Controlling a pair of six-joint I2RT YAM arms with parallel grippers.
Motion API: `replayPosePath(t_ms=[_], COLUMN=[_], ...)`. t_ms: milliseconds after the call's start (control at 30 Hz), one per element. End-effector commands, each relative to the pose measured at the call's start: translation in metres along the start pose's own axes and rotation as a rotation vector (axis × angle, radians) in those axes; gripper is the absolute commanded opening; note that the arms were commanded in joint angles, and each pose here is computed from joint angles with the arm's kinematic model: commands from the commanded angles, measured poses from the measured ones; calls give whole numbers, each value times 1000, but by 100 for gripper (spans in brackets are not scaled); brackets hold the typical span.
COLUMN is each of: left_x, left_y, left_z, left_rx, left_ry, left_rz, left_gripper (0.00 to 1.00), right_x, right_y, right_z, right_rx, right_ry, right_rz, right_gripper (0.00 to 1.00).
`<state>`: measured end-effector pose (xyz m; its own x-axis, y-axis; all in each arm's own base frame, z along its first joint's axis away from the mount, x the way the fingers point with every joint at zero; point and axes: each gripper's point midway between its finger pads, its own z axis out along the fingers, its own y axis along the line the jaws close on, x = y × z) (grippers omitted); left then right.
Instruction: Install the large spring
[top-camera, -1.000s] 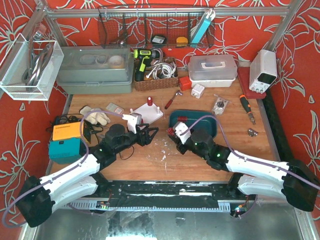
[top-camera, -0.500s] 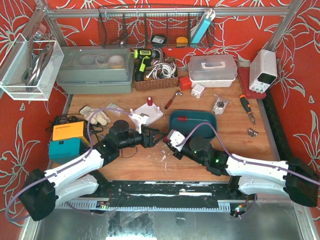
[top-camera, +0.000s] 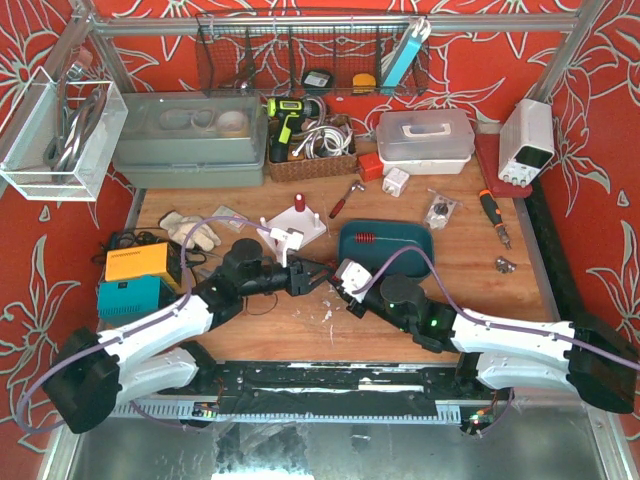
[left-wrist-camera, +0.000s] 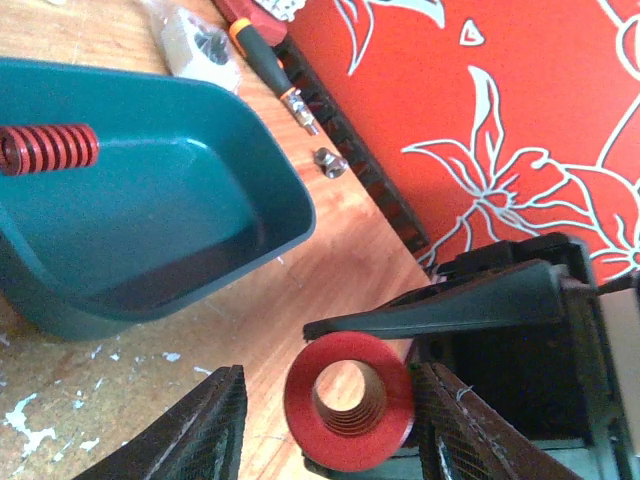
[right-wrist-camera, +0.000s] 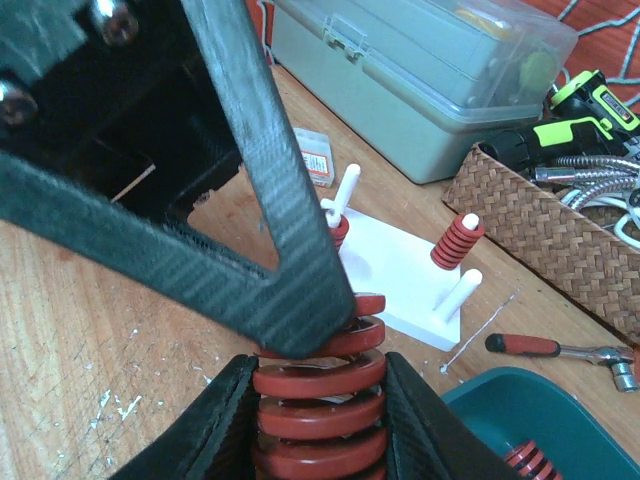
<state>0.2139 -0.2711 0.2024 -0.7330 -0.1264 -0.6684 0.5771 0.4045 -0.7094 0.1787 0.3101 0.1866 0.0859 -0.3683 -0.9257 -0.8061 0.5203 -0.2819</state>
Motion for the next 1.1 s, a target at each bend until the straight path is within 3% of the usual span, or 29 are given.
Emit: replayPosePath(t_ms=[0,300,533,700,900,1067], left_x=[2,2,-2,-15,-42,-71], left_y=[-3,-9,-9,-2,21,36], left_z=[5,12,10,5,-3,-12], left_rx=[27,76,64,-16,-233,-393], left_ry=[19,33,7,-48,-121,-193], left_rz=[-5,-18,-3,36,139,216], left_gripper=[49,38,10,4,0,0], right_x=[-12,-8,-2,7,17,25], right_y=[-5,-1,-3,-8,-25,-45], right_z=[0,5,8,15,17,11], right_rx=[31,18,35,70,175,289], right_ry=[-46,-29,2,59,128,180], right_rz=[-3,-13,-22,-13,-10,14], right_gripper=[0,0,2,22,65,91])
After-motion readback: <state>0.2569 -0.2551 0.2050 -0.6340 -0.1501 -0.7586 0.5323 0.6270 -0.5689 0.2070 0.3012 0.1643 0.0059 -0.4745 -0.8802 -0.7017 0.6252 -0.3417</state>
